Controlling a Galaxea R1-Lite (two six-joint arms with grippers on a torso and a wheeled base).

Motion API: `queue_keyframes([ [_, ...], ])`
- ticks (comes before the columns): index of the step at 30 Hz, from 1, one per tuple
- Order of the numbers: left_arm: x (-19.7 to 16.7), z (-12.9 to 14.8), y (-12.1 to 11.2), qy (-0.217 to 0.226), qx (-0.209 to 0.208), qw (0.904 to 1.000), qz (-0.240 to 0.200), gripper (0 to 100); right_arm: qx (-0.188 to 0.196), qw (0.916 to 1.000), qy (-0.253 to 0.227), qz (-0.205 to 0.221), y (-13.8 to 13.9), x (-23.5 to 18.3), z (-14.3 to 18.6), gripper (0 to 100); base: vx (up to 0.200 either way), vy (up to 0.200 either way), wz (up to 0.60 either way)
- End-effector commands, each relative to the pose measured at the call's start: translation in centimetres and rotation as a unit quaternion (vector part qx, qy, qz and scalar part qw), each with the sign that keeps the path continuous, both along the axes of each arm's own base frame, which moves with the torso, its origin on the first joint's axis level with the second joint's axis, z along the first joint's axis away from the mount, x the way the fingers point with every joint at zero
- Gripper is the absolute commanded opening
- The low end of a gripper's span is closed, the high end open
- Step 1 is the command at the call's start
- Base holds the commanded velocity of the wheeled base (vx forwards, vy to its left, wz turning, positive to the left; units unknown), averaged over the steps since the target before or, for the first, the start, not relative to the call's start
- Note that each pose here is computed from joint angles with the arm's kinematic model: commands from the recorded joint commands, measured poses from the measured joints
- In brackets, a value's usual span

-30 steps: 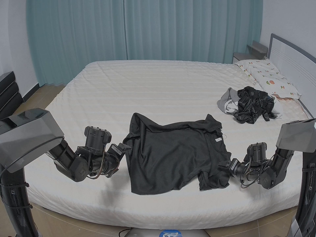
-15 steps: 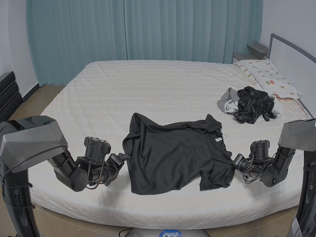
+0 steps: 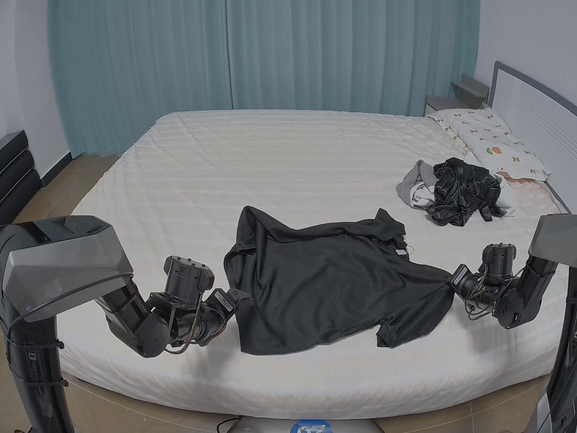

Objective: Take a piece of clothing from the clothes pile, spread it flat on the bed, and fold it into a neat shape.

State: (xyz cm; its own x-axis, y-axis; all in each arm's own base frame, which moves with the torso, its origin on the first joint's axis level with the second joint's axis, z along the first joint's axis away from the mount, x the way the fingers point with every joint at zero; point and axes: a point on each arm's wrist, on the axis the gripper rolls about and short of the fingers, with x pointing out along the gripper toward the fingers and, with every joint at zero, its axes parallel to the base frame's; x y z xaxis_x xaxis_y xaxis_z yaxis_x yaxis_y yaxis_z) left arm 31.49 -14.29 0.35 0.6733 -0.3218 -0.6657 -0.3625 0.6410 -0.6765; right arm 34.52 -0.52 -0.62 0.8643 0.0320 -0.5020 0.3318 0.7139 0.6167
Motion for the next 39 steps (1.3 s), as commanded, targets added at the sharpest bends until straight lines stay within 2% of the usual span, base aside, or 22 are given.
queue_keyframes([
  [1,-0.2,-0.4,-0.4,0.001,0.012,0.9999,-0.006,100,-0.002,0.9999,0.007,-0.010,-0.6,0.3,-0.9,0,0.000,0.000,0.00],
  [9,-0.5,-1.2,-1.6,-0.002,0.036,0.9992,-0.018,100,-0.002,0.9999,0.007,-0.015,-1.0,0.4,-1.0,0,0.000,0.000,0.00],
  [10,-0.5,-1.2,-1.6,-0.002,0.036,0.9992,-0.018,100,-0.002,0.9999,0.007,-0.015,-1.0,0.4,-1.0,100,0.000,0.000,0.00],
  [13,-0.8,-1.3,-2.3,-0.008,0.048,0.9983,-0.032,100,-0.002,0.9999,0.008,-0.014,-0.9,0.4,-1.0,100,0.000,0.000,0.00],
  [23,-0.6,-1.4,-3.4,-0.021,0.065,0.9970,-0.038,100,-0.006,1.0000,0.003,-0.004,-0.5,-0.5,0.3,100,0.000,0.000,0.00],
  [31,-0.8,-2.3,-4.2,-0.026,0.101,0.9925,-0.064,100,-0.017,0.9980,0.005,0.060,2.9,-3.5,2.3,100,0.000,0.000,0.00],
  [32,-0.7,-2.5,-4.2,-0.026,0.105,0.9918,-0.067,0,-0.018,0.9976,0.008,0.067,3.3,-3.7,2.2,100,0.000,0.000,0.00],
  [36,-0.6,-2.7,-4.3,-0.025,0.108,0.9915,-0.069,0,-0.018,0.9972,0.021,0.069,3.4,-4.1,2.0,100,0.000,0.000,0.00],
  [39,-0.8,-2.9,-4.1,-0.021,0.110,0.9913,-0.069,0,-0.021,0.9963,0.051,0.067,3.0,-5.3,1.4,100,0.000,0.000,0.00],
])
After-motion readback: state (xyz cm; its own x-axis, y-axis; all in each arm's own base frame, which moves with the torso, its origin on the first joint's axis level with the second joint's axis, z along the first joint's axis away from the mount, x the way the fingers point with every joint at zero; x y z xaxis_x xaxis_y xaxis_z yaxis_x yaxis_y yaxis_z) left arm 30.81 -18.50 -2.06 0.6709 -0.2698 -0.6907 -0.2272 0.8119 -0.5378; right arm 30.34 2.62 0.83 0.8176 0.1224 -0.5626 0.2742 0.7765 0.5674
